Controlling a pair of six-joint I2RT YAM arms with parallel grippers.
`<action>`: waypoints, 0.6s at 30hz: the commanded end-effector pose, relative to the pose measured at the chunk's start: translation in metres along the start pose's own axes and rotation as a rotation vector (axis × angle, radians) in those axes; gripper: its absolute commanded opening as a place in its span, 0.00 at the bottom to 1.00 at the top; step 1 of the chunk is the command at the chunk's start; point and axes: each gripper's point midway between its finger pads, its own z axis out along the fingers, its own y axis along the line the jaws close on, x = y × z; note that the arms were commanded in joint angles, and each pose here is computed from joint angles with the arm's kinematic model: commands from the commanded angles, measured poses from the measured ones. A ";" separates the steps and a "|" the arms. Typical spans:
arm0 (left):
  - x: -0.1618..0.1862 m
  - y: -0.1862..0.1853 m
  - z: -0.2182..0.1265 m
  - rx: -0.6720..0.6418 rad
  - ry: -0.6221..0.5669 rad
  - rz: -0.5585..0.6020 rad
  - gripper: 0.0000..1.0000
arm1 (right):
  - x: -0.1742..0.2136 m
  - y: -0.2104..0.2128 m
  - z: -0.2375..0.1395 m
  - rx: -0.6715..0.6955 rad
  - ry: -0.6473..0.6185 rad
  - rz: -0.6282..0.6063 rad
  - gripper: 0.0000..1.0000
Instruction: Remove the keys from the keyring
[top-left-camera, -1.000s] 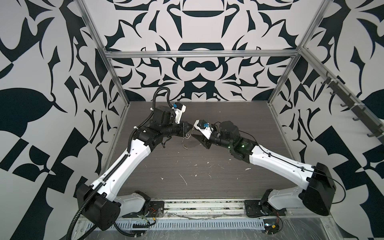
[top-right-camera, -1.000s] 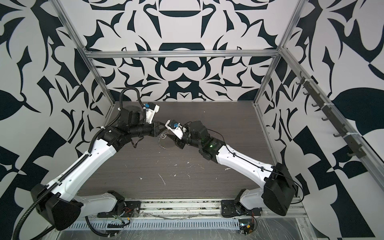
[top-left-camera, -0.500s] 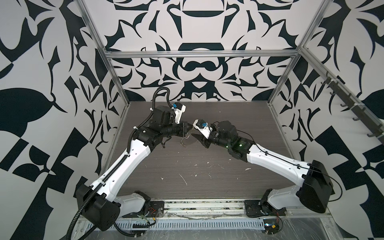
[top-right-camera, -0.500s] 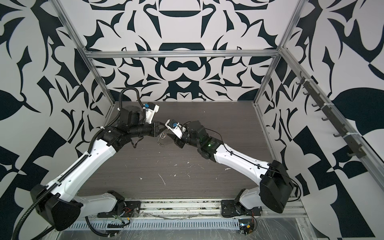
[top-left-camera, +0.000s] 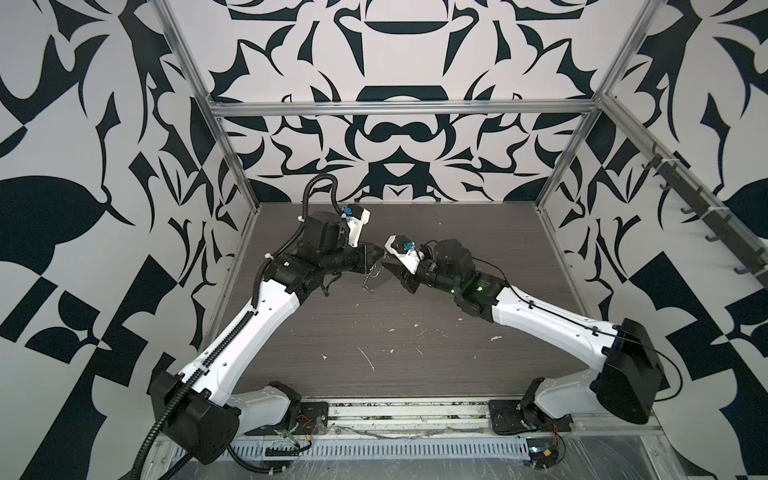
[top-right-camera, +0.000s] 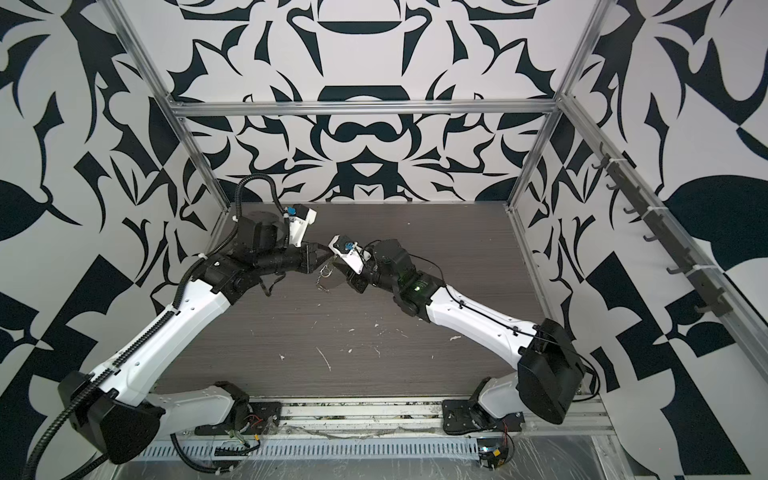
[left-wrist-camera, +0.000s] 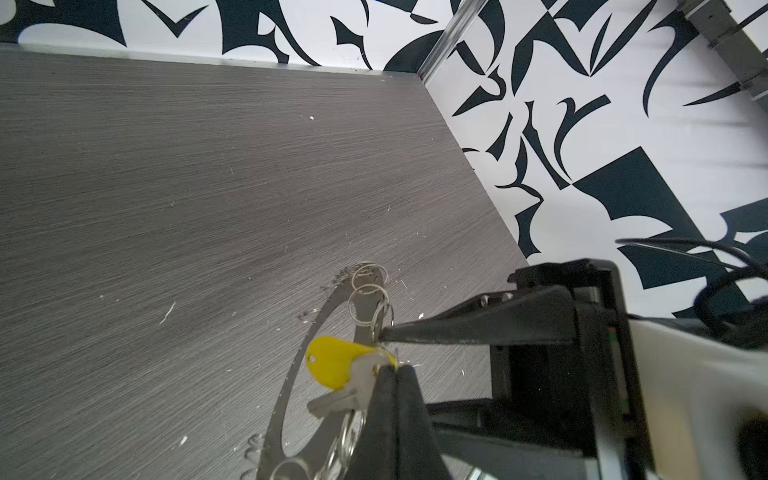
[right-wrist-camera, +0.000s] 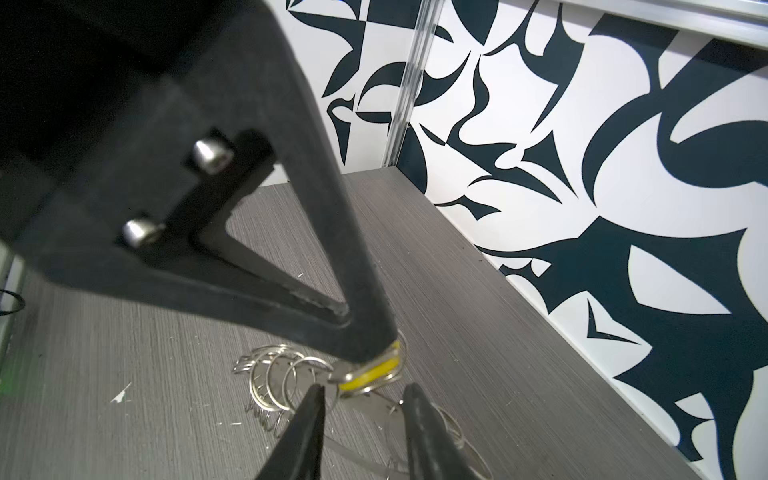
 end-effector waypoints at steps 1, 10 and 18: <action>-0.010 -0.011 -0.012 0.023 -0.041 0.011 0.00 | -0.039 -0.009 -0.010 0.035 -0.093 -0.022 0.28; -0.011 -0.011 -0.012 0.022 -0.045 0.011 0.00 | -0.039 -0.017 -0.017 0.087 -0.082 -0.024 0.20; -0.011 -0.010 -0.012 0.019 -0.045 0.012 0.00 | -0.040 -0.033 -0.024 0.176 -0.059 0.001 0.19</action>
